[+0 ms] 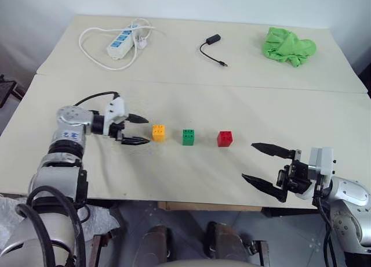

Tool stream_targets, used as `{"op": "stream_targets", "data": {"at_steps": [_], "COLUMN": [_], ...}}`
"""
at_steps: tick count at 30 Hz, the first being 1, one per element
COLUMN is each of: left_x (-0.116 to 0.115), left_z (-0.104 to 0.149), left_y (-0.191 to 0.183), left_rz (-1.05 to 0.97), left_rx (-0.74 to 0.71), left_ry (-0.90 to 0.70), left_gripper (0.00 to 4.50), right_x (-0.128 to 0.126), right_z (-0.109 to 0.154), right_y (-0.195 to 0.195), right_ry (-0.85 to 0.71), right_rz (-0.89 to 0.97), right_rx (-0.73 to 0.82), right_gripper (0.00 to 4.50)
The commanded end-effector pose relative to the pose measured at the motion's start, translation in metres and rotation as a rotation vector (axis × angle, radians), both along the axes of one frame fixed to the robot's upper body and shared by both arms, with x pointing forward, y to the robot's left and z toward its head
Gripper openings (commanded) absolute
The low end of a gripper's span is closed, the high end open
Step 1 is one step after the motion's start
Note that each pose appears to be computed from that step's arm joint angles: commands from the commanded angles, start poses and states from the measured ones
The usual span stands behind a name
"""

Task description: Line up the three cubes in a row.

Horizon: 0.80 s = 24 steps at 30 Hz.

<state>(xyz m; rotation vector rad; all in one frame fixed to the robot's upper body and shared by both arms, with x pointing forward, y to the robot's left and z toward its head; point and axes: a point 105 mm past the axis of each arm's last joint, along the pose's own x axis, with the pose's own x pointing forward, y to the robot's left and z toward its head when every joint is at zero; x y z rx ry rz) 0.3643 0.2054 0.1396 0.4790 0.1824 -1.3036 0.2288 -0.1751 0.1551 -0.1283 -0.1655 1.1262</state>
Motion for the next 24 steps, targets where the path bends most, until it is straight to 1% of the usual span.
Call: {"op": "stream_targets", "data": {"at_steps": [1, 3, 6, 9, 12, 13, 16, 21, 24], "left_x": [-0.021, -0.037, -0.061, -0.076, -0.082, -0.082, -0.087, -0.092, -0.09], "left_z": [0.017, 0.02, 0.027, 0.036, 0.038, 0.036, 0.035, 0.024, 0.025], "left_y": [0.031, 0.043, 0.057, 0.068, 0.079, 0.081, 0.08, 0.077, 0.076], "left_rz": [0.009, 0.033, 0.107, 0.203, 0.334, 0.364, 0.352, 0.355, 0.351], "left_rx": [-0.074, -0.092, -0.161, -0.235, -0.264, -0.25, -0.254, -0.193, -0.211], "left_ry": [-0.055, -0.085, -0.087, -0.113, -0.151, -0.169, -0.205, -0.234, -0.256], "left_gripper": [4.43, 4.43, 4.43, 4.43, 4.43, 4.43, 4.43, 4.43, 4.43], "right_x": [0.003, 0.009, 0.012, 0.015, 0.022, 0.022, 0.026, 0.028, 0.028], "right_z": [0.014, 0.018, 0.017, 0.016, 0.011, 0.009, 0.005, -0.002, -0.005], "right_y": [-0.017, -0.027, -0.039, -0.049, -0.058, -0.059, -0.061, -0.06, -0.058], "right_ry": [-0.024, -0.052, -0.072, -0.073, -0.064, -0.072, -0.074, -0.046, -0.039], "right_rz": [-0.014, -0.046, -0.048, -0.04, -0.026, -0.003, 0.021, 0.045, 0.052], "right_rx": [0.001, -0.01, -0.055, -0.063, -0.055, -0.057, -0.058, -0.055, -0.055], "right_gripper": [4.5, 4.5, 4.5, 4.5, 4.5, 4.5, 4.5, 4.5, 4.5]}}
